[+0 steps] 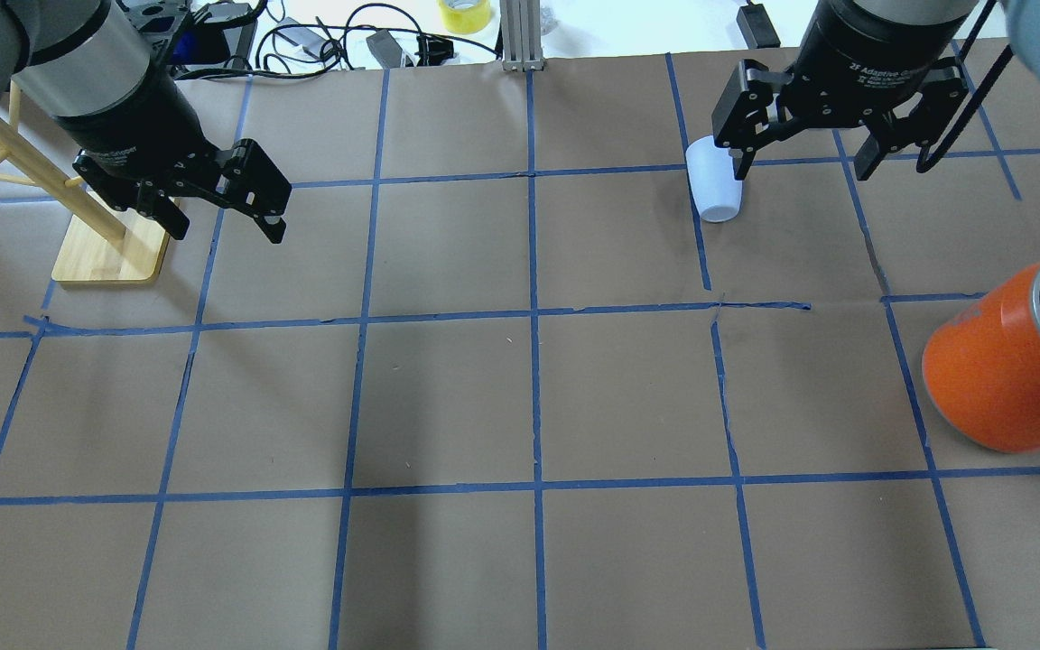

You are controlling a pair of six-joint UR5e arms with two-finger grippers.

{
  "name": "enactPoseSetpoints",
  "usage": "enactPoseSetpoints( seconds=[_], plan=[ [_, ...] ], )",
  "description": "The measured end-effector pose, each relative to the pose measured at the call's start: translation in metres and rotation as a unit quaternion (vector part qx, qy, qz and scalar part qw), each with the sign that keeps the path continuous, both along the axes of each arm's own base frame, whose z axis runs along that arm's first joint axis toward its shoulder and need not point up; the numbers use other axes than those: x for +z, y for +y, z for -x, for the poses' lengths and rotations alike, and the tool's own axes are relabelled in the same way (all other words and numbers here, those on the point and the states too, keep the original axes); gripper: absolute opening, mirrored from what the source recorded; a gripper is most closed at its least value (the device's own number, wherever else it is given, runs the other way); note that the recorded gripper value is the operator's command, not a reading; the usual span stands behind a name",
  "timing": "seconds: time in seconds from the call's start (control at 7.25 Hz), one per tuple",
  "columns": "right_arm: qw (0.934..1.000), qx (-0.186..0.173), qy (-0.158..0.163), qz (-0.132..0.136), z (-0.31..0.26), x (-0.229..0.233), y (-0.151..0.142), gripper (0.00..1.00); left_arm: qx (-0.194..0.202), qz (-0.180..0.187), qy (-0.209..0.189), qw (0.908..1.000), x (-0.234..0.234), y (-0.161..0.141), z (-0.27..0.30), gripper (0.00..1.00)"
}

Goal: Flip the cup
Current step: 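Move the right gripper toward the upside-down white cup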

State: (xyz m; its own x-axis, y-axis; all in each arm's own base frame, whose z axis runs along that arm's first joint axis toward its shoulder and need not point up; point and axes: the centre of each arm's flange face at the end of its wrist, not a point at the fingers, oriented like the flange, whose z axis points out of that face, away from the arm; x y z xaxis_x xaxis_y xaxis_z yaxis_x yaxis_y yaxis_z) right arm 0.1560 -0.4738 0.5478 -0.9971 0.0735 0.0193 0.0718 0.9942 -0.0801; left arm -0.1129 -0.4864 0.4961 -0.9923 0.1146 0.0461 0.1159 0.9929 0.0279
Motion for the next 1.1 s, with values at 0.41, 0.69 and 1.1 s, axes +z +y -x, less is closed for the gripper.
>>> enactPoseSetpoints(
  seconds=[0.41, 0.69, 1.1],
  plan=[
    [0.9999, 0.001, 0.0, 0.011, 0.001, -0.014, -0.021, 1.0, -0.001, 0.001, 0.0, 1.0, 0.0, 0.0, 0.0, 1.0],
    [0.9999, 0.003, 0.008, 0.007, 0.002, -0.036, -0.047, 1.0, -0.001, 0.001, -0.001, 1.0, 0.0, 0.0, 0.0, 1.0],
    [0.9996, 0.007, 0.021, 0.016, 0.004, -0.056, -0.076, 1.0, -0.001, 0.001, -0.001, 1.0, 0.0, 0.0, 0.0, 1.0]
  ],
)
